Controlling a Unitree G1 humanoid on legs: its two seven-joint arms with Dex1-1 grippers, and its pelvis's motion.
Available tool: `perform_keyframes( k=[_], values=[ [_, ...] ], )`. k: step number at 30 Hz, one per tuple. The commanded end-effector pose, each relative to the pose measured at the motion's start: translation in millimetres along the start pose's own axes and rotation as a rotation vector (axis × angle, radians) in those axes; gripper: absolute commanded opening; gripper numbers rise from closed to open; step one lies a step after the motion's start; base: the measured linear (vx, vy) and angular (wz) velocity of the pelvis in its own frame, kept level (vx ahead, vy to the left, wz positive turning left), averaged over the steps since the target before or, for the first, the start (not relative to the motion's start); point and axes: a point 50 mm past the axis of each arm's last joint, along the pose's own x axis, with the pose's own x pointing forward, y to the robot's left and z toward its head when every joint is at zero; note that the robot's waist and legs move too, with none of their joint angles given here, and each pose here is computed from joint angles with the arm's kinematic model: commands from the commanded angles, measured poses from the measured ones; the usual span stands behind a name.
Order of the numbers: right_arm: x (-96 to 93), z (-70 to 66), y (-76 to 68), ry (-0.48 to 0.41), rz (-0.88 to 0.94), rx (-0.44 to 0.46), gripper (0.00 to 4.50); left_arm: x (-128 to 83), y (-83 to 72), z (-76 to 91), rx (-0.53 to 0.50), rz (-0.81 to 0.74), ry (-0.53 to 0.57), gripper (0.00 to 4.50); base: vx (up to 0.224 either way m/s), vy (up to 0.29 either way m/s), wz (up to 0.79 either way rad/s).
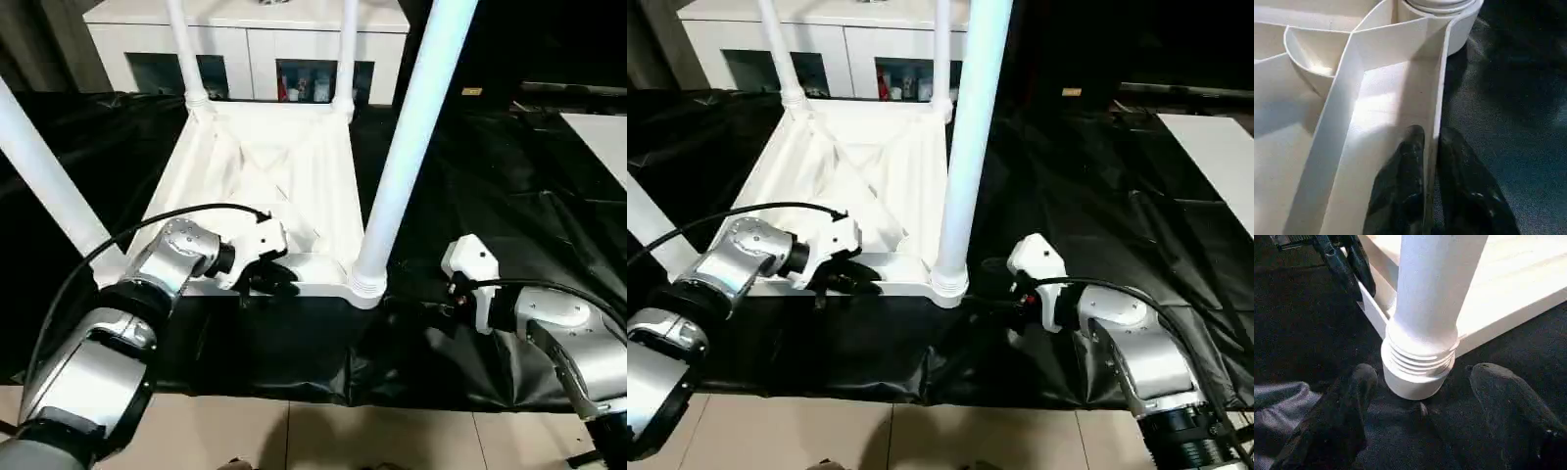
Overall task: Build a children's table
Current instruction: Rotate table base, then rotate leg to tighten
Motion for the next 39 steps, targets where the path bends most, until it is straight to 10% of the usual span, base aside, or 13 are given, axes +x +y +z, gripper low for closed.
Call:
perform_keyframes(
  k=[1, 7, 16, 26, 39],
  values=[
    [-0.1, 4.0, -1.4, -0.008, -0.004, -0.017, 3.53, -1, -1.0, -5.9, 0.009, 0.004, 0.031, 0.31, 0.0, 0.0, 0.0],
    [0.6, 6.4, -3.9, -0.023, -0.026, -0.014, 3.53, 1, -4.7, -17.5, 0.006, 0.024, 0.086, 0.01, 0.0, 0.0, 0.0],
    [-2.6, 2.9, -1.0, -0.044, -0.087, 0.04, 3.53, 23, -33.3, -34.9, -0.263, 0.186, -0.129, 0.01, 0.0, 0.0, 0.0],
    [4.5, -2.5, -9.3, -0.018, -0.11, 0.089, 3.99, 32, -67.7, -20.6, -0.196, 0.037, -0.167, 0.0, 0.0, 0.0, 0.0],
    [26.2, 2.4, -5.3, -0.002, 0.061, 0.071, 4.46, 23, -60.7, -5.7, -0.151, 0.035, -0.114, 0.0, 0.0, 0.0, 0.0]
  ],
)
